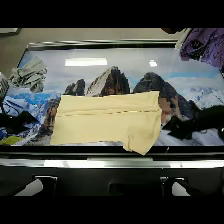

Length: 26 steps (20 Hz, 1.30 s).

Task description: Fold the clothes and pants, and hang the long-sleeved shirts on hangers.

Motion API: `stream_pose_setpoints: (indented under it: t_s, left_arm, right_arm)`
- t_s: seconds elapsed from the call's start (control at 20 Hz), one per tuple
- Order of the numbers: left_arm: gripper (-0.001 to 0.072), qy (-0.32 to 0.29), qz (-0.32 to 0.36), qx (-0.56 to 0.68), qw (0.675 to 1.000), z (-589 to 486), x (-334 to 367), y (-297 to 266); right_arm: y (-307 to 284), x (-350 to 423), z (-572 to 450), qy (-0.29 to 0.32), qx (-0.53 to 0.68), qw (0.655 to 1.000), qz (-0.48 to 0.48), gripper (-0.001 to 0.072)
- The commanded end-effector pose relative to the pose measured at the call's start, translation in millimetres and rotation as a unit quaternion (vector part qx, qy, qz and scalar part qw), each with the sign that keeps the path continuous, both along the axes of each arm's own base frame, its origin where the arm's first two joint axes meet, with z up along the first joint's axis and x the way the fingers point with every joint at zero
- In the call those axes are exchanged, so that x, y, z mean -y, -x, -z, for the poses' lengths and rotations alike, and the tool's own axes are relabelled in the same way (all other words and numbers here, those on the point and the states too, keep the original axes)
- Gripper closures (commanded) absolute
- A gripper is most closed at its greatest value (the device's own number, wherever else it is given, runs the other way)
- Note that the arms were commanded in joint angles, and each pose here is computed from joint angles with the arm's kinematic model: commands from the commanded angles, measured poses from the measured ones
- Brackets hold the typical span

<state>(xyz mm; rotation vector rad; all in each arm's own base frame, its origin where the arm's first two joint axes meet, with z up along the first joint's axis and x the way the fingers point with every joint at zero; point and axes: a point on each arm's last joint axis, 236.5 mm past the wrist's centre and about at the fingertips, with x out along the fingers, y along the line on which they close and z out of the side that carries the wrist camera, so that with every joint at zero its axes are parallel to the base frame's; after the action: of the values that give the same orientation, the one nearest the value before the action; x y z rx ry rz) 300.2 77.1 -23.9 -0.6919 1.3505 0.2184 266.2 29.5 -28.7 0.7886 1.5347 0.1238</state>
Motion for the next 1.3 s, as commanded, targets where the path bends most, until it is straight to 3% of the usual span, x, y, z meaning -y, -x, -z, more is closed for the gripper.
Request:
stream_pose_setpoints:
  t_s: [0.0, 0.15, 0.45, 0.5, 0.6, 0.65, 0.95, 1.25]
  left_arm:
    - [0.0098, 0.027, -0.018, -0.018, 0.999, 19.1, 18.9, 33.5]
    - [0.0098, 0.032, -0.015, -0.026, 0.999, 20.4, 21.8, 37.7]
    - [0.0097, 0.043, -0.012, -0.043, 0.998, 20.2, 27.2, 45.5]
    - [0.0097, 0.043, -0.012, -0.043, 0.998, 20.2, 26.9, 45.7]
    - [0.0097, 0.05, -0.002, -0.032, 0.998, 19.5, 27.2, 44.0]
    - [0.0098, 0.064, 0.002, -0.023, 0.998, 20.2, 30.7, 43.3]
    - [0.0105, 0.159, 0.017, -0.049, 0.986, 58.0, 70.7, 75.5]
    - [0.0119, 0.155, -0.002, -0.047, 0.987, 74.3, 71.1, 76.6]
  right_arm:
    - [65.5, -47.5, 34.4, -0.039, -0.04, 0.998, 0.002, 0.0264]
    - [84.0, -76.5, 55.5, -0.052, -0.055, 0.997, -0.006, 0.0258]
    - [63.1, -93.2, 80.5, -0.001, -0.019, 1.0, 0.006, 0.0281]
    - [60.8, -93.6, 84.6, 0.004, -0.017, 1.0, 0.007, 0.0346]
    - [58.3, -91.5, 87.6, 0.008, -0.015, 1.0, 0.009, 0.0596]
    - [58.0, -91.9, 85.6, 0.008, -0.01, 1.0, 0.005, 0.0686]
    - [54.1, -95.0, 58.1, 0.001, 0.027, 1.0, -0.001, 0.0686]
    - [61.6, -98.7, 51.3, -0.007, 0.023, 1.0, -0.013, 0.0686]
